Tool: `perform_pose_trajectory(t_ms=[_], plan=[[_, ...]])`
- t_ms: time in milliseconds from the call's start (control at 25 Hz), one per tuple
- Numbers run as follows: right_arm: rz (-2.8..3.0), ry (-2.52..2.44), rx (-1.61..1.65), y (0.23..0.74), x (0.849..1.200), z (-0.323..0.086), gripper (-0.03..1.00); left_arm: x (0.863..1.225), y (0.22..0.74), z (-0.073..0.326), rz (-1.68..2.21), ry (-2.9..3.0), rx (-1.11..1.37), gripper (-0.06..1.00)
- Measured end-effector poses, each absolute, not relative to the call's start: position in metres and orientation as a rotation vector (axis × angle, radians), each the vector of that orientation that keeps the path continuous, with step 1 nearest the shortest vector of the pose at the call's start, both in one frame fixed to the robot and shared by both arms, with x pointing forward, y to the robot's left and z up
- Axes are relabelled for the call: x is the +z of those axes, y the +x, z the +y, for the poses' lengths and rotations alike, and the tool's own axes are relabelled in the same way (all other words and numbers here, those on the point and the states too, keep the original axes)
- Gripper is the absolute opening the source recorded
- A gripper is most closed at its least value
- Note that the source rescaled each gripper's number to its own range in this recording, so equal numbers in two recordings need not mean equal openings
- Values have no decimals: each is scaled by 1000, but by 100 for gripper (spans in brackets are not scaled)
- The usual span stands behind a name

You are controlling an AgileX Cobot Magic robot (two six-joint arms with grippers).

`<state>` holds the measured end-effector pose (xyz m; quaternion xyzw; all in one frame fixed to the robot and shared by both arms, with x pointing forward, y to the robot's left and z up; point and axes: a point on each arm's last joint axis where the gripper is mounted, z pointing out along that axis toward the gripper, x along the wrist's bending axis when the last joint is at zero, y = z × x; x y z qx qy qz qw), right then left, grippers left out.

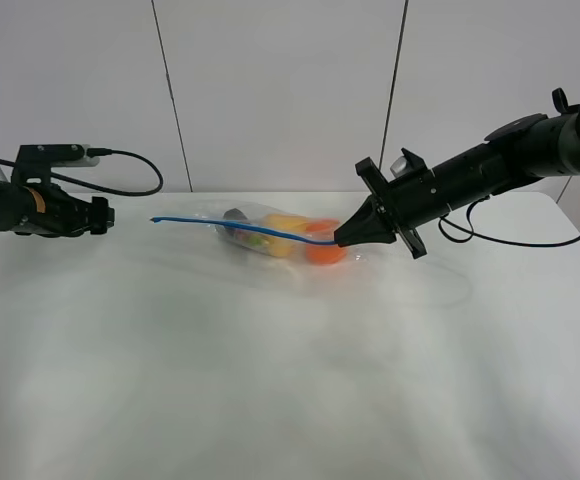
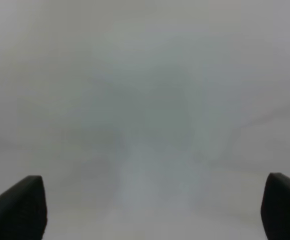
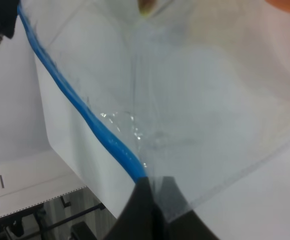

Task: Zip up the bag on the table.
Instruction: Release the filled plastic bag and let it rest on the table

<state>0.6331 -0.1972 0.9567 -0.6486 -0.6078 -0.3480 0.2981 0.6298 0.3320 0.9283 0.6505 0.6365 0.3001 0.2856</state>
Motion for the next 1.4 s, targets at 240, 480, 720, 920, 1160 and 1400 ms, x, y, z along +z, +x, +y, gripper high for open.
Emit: perform_pose_trajectory(t_ms=[240, 480, 720, 920, 1160, 1400], plan=[[-1615, -1723, -925, 633, 957, -197, 0, 952, 618, 329, 1797, 1794, 850, 95], [-1615, -1723, -925, 633, 957, -197, 0, 956, 611, 327, 1900, 1908, 812, 95], [-1617, -1723, -927, 633, 957, -197, 0, 972, 611, 314, 1936, 2048, 512, 95], [-1622, -1721, -929, 633, 957, -197, 0, 1005, 612, 302, 1934, 2117, 219, 95], [-1623, -1721, -930, 633, 957, -197, 0, 1024, 601, 301, 2008, 2190, 47, 99], [-1631, -1715, -934, 633, 957, -197, 0, 1024, 594, 308, 2153, 2194, 59, 100]])
